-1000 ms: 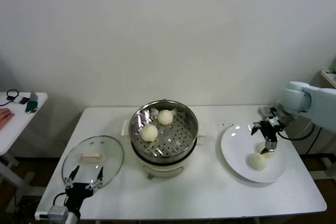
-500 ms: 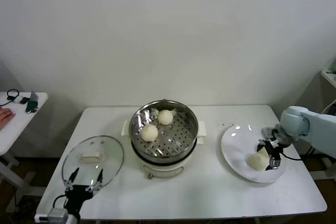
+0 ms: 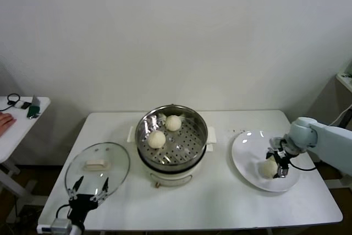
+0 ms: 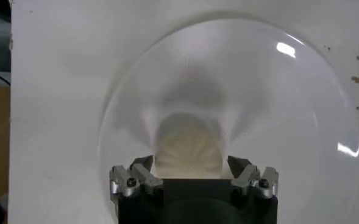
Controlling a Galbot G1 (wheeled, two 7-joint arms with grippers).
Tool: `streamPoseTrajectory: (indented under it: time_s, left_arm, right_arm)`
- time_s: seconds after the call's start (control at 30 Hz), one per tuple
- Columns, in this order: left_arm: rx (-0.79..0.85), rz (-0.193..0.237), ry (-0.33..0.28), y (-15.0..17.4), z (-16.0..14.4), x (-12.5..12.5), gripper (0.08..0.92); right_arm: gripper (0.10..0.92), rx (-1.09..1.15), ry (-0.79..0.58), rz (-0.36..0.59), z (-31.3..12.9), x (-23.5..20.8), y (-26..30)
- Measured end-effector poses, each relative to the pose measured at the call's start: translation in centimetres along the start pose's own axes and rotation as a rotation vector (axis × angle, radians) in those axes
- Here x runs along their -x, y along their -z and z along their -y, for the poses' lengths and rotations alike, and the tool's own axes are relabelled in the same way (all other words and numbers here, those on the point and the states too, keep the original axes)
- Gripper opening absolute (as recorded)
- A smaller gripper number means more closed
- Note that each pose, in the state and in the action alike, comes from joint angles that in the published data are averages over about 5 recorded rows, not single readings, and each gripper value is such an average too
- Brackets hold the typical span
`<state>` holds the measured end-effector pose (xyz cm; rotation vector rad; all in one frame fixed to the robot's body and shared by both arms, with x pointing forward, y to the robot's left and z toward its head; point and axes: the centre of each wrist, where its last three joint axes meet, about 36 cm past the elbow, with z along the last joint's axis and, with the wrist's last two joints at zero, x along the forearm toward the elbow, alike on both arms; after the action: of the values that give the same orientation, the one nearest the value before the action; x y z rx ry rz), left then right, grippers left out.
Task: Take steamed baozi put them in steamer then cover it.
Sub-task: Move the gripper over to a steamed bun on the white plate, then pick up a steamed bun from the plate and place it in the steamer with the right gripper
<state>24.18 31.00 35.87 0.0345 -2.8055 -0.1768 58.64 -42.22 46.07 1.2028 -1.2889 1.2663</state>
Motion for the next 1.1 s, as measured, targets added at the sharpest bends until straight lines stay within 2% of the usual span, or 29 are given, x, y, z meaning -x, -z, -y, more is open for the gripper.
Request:
streamPoseTrajectory:
  time_s: [0.23,0.5,0.67,0.87,0.97,1.1]
  left_arm:
    - [0.0,0.001,0.001,0.0,0.0,0.0,0.823]
    - [0.003,0.002,0.008,0.1,-0.2,-0.2,0.823]
    - [0.007,0.005,0.014,0.4,-0.4,-0.2,0.823]
    - [0.014,0.003,0.018,0.4,-0.5,-0.3,0.823]
    - [0.017,0.005,0.021,0.4,-0.6,-0.3,0.823]
    - [0.018,0.009,0.027,0.5,-0.7,-0.4,0.823]
  right_arm:
    - [0.647,-0.001,0.002,0.005,0.2,-0.1,0.1]
    - [0.636,-0.069,-0.009,0.029,1.8,-3.6,1.2]
    - [0.636,-0.196,-0.056,0.061,4.7,-9.5,4.0]
    - [0.637,-0.442,-0.166,0.105,7.7,-19.6,10.7]
    - [0.631,-0.597,-0.211,0.122,7.8,-23.9,15.3]
    - [0.623,-0.809,-0.232,0.122,6.5,-26.9,21.5]
